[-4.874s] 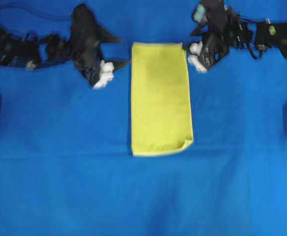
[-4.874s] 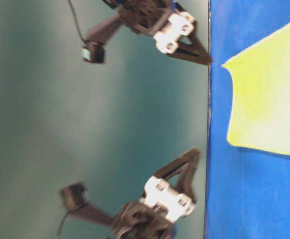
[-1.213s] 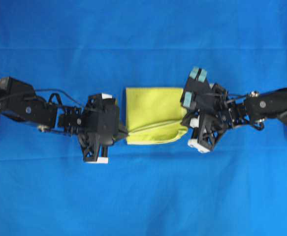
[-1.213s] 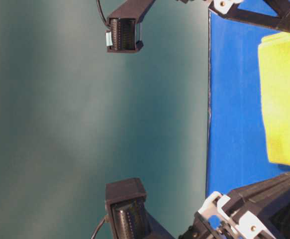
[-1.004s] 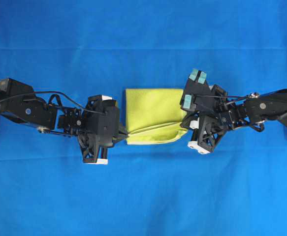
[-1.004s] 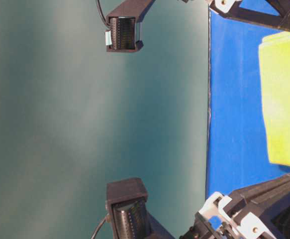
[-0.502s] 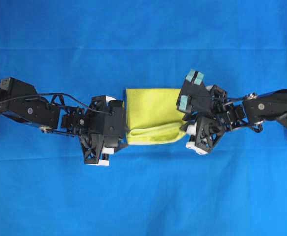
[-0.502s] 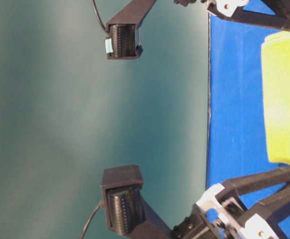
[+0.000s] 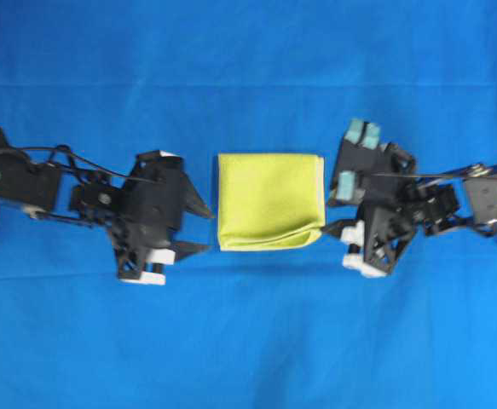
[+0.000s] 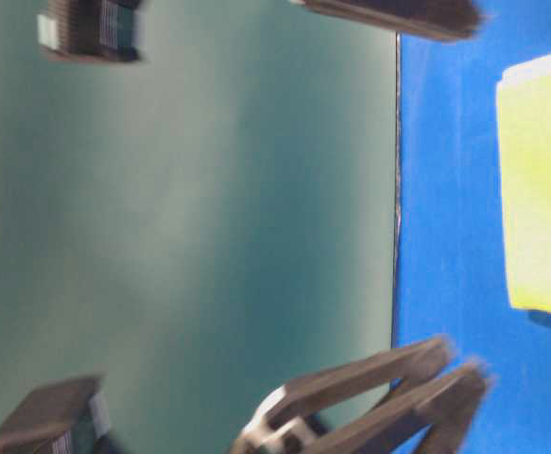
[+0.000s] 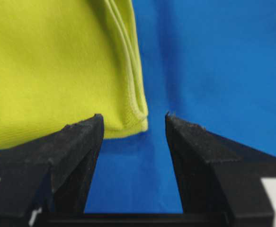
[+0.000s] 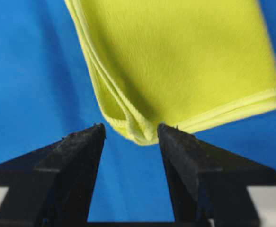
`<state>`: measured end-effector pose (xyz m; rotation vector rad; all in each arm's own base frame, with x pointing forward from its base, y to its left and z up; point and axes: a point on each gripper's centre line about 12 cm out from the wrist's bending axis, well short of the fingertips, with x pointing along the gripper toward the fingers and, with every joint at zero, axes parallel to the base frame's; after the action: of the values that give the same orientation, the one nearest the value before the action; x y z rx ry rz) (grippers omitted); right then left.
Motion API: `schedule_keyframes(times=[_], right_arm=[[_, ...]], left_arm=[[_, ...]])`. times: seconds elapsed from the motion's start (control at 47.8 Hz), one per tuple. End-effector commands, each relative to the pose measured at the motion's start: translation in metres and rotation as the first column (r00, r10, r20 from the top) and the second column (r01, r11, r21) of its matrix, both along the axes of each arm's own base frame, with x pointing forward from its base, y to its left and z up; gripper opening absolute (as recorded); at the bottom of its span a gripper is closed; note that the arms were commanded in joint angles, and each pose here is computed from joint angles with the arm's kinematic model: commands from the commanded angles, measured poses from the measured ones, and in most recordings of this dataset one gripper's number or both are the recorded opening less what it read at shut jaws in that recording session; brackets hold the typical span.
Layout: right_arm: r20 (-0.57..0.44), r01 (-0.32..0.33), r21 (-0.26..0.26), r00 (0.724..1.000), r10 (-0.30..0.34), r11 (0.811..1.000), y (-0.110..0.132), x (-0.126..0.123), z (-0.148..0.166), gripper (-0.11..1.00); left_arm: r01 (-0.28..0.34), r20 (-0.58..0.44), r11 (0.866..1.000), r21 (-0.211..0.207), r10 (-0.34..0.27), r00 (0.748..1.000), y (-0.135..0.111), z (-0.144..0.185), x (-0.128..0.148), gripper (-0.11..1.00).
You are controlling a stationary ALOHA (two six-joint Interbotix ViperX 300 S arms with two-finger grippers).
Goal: Fold the yellow towel.
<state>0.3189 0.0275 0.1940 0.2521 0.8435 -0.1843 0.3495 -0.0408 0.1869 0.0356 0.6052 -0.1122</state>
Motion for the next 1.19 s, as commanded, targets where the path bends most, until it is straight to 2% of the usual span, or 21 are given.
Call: schedule_keyframes(times=[0.0,0.084,0.23,0.586,0.879,1.025,1.172], right_arm=[[0.071,-0.015,-0.042,0.997,0.018,0.999,-0.004,-0.007,0.027,0.54],[0.114,-0.018,-0.080,0.993,0.027,0.997,-0.009,-0.016,0.043,0.54],[0.179,-0.012,-0.110,0.983,0.032,0.994,-0.017,-0.037,0.058,0.54],[0.332,-0.001,-0.144,0.942,0.050,0.990,-0.028,-0.096,0.077,0.54],[0.432,-0.010,-0.135,0.899,0.068,0.991,-0.033,-0.138,0.057,0.54],[0.476,-0.022,-0.128,0.876,0.081,0.992,-0.033,-0.152,0.041,0.54],[0.499,-0.008,-0.121,0.864,0.067,0.993,-0.037,-0.161,0.026,0.54]], left_arm=[[0.008,0.082,1.000,-0.002,-0.008,0.997,0.000,0.028,-0.009,0.52],[0.011,0.119,1.000,0.005,-0.011,0.993,0.002,0.039,-0.021,0.52],[0.003,0.185,1.000,0.005,-0.004,0.983,0.009,0.056,-0.047,0.52],[-0.048,0.345,0.999,-0.009,0.048,0.937,0.029,0.074,-0.124,0.52],[-0.065,0.406,0.998,-0.025,0.070,0.911,0.034,0.051,-0.174,0.52],[-0.065,0.420,0.998,-0.026,0.070,0.905,0.035,0.038,-0.188,0.52],[-0.065,0.441,0.997,-0.032,0.072,0.895,0.035,0.036,-0.193,0.52]])
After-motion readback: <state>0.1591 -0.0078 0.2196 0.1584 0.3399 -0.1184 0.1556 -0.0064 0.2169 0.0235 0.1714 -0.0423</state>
